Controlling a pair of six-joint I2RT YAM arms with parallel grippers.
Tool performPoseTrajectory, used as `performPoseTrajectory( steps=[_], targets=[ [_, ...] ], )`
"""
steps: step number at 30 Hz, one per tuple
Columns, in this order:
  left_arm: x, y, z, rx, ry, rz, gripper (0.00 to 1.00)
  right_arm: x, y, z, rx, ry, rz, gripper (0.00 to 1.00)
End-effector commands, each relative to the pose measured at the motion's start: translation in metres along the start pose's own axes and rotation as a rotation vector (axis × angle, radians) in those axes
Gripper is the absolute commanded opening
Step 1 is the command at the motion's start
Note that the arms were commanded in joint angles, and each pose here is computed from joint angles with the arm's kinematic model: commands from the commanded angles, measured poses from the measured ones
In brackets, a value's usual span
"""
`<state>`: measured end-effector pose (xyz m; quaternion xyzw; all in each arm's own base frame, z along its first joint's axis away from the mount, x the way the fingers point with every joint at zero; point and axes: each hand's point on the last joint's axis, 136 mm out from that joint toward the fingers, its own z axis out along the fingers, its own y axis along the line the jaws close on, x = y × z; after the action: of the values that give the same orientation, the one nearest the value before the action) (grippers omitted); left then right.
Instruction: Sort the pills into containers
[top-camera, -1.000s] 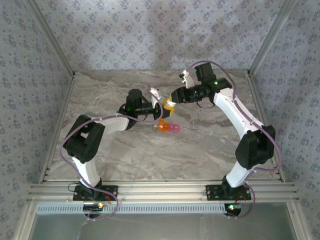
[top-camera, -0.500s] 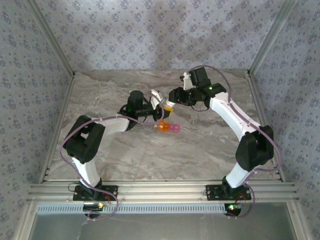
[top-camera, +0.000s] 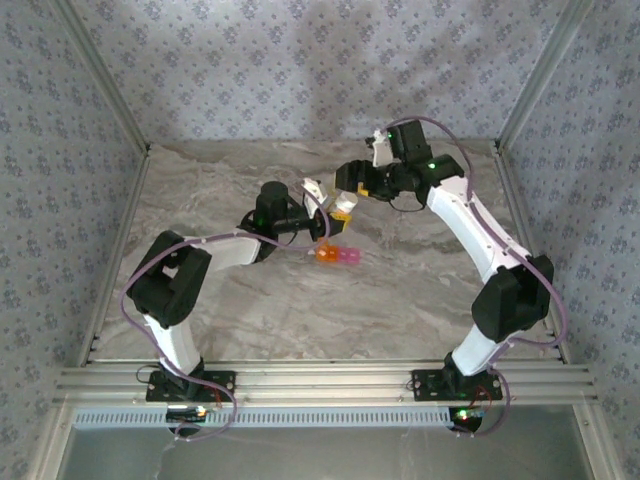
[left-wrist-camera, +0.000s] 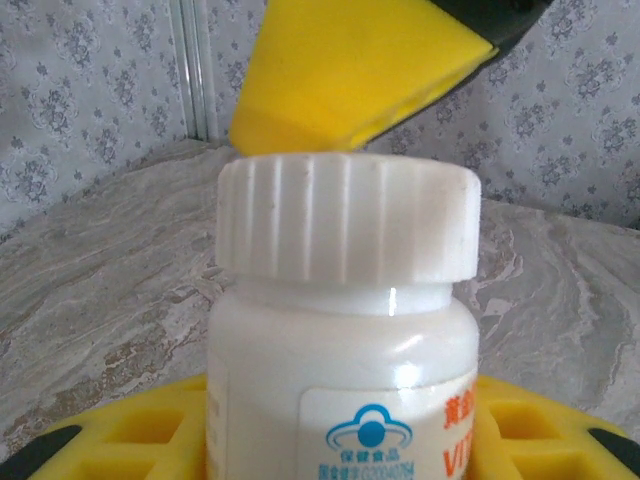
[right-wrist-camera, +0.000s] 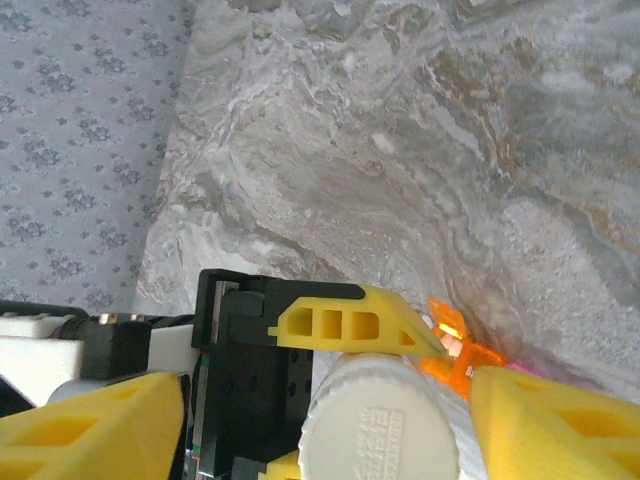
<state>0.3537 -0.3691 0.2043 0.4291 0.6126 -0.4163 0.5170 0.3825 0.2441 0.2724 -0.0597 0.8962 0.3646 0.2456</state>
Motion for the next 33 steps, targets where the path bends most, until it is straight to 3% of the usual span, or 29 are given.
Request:
performPoseTrajectory(
  steps=[1,12,16,33],
  targets=[
    [-0.016,-0.005,-0.004,0.042,-0.052,0.016,0.0,-0.002,0.008,-0.022,-0.014,-0.01,-0.035,0.8],
    [-0.021,-0.019,-0.009,0.167,-0.052,-0.03,0.0,0.009,0.014,-0.041,-0.107,0.007,-0.399,0.8],
    [-0.022,-0.023,-0.009,0.191,-0.048,-0.041,0.0,0.013,0.021,-0.038,-0.164,0.042,-0.417,0.79],
    [-0.03,-0.026,-0.011,0.203,-0.057,-0.046,0.0,0.026,0.014,-0.008,-0.173,0.125,-0.398,0.68]
  ],
)
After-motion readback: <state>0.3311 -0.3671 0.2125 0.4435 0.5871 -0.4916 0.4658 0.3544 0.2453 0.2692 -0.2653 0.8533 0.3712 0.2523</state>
